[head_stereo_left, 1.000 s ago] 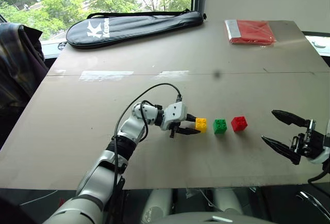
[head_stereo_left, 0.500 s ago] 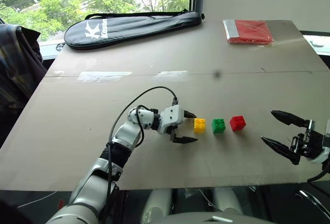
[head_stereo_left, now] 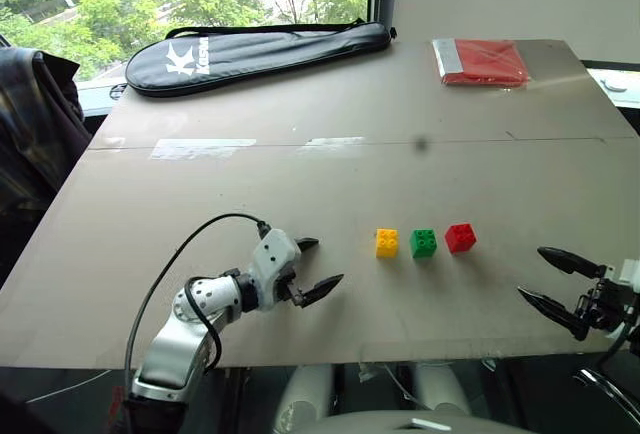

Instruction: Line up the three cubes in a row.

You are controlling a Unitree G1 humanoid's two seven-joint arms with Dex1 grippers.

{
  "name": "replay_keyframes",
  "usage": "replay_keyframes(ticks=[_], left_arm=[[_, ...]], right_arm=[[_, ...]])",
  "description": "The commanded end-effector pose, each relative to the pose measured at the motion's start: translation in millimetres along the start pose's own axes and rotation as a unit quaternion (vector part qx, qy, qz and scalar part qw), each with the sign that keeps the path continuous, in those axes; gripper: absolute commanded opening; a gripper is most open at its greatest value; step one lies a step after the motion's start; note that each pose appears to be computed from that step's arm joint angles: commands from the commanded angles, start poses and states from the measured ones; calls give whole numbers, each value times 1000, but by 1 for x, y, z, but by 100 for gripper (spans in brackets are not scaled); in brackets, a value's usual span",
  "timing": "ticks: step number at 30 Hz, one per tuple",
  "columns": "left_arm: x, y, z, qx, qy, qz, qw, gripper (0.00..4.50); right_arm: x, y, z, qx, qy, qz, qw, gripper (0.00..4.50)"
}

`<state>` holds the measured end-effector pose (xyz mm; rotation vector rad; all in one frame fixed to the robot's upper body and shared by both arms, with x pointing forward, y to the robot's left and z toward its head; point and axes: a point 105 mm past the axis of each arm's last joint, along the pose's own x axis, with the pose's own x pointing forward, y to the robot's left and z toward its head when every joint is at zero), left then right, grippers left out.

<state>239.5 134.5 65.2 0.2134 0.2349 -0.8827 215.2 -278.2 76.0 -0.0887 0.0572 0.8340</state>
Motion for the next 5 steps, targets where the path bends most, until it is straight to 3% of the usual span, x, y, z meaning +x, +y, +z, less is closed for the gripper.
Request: replay_keyframes(ticks=[1,5], left_arm=[[-7,-10,-1,3,1,22,1000,448],[-11,-16,-10,-1,8,30,1000,448]], right_arm=[[1,-5,2,-18,3,0,1000,450],[4,-6,-4,-16,9,4,1000,450]])
